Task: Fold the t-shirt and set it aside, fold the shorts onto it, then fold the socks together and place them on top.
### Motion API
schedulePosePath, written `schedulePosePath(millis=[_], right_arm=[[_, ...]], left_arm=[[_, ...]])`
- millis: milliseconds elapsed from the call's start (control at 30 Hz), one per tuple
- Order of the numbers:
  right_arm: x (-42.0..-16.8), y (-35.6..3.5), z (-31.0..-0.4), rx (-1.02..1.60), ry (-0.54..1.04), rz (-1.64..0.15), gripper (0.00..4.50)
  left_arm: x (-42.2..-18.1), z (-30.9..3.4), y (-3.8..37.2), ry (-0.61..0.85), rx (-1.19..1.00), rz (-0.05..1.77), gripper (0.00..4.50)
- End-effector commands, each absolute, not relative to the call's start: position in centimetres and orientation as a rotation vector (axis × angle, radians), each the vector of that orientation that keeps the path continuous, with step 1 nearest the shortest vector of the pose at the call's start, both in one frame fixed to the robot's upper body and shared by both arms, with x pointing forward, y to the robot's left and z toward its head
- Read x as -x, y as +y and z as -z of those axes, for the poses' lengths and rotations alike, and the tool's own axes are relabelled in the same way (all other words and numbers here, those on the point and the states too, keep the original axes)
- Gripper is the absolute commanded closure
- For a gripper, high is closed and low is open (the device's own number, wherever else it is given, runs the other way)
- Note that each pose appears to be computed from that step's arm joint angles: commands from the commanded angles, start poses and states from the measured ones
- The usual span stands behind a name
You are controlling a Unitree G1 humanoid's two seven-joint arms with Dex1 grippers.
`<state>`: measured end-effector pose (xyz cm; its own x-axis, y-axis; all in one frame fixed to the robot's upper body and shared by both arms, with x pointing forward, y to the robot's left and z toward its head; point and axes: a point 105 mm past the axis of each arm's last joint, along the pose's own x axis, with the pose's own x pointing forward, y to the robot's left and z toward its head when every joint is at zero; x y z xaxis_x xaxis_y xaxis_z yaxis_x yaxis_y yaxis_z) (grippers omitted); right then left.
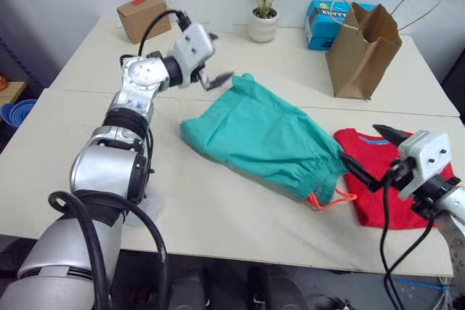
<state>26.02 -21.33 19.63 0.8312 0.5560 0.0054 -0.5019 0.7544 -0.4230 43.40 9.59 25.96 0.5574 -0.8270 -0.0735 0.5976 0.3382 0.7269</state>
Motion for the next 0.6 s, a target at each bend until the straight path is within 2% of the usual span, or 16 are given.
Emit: schedulePosePath(millis=[33,167,367,533,600], right_arm=[[-23.9,-17.1,-19.1,0.441,-0.124,-0.812,0.0],[-23.2,-13.6,-16.0,0.424,-0.021,-0.919,0.0],[-24.9,-13.2,-11.6,0.485,0.118,-0.78,0.0],[-26.3,-14.0,-10.9,0.535,0.123,-0.661,0.0],[-26.8,-14.5,-10.8,0.584,0.119,-0.618,0.37]], left_arm=[[-40.6,-24.3,10.6,-0.344,-0.865,1.176,0.03],[-38.7,-19.6,12.9,-0.157,-0.909,1.336,0.03],[-38.3,-14.9,12.6,-0.032,-0.946,1.354,0.03],[-39.5,-13.6,11.7,-0.009,-0.953,1.255,0.03],[-40.2,-13.2,10.8,-0.009,-0.961,1.212,0.0]])
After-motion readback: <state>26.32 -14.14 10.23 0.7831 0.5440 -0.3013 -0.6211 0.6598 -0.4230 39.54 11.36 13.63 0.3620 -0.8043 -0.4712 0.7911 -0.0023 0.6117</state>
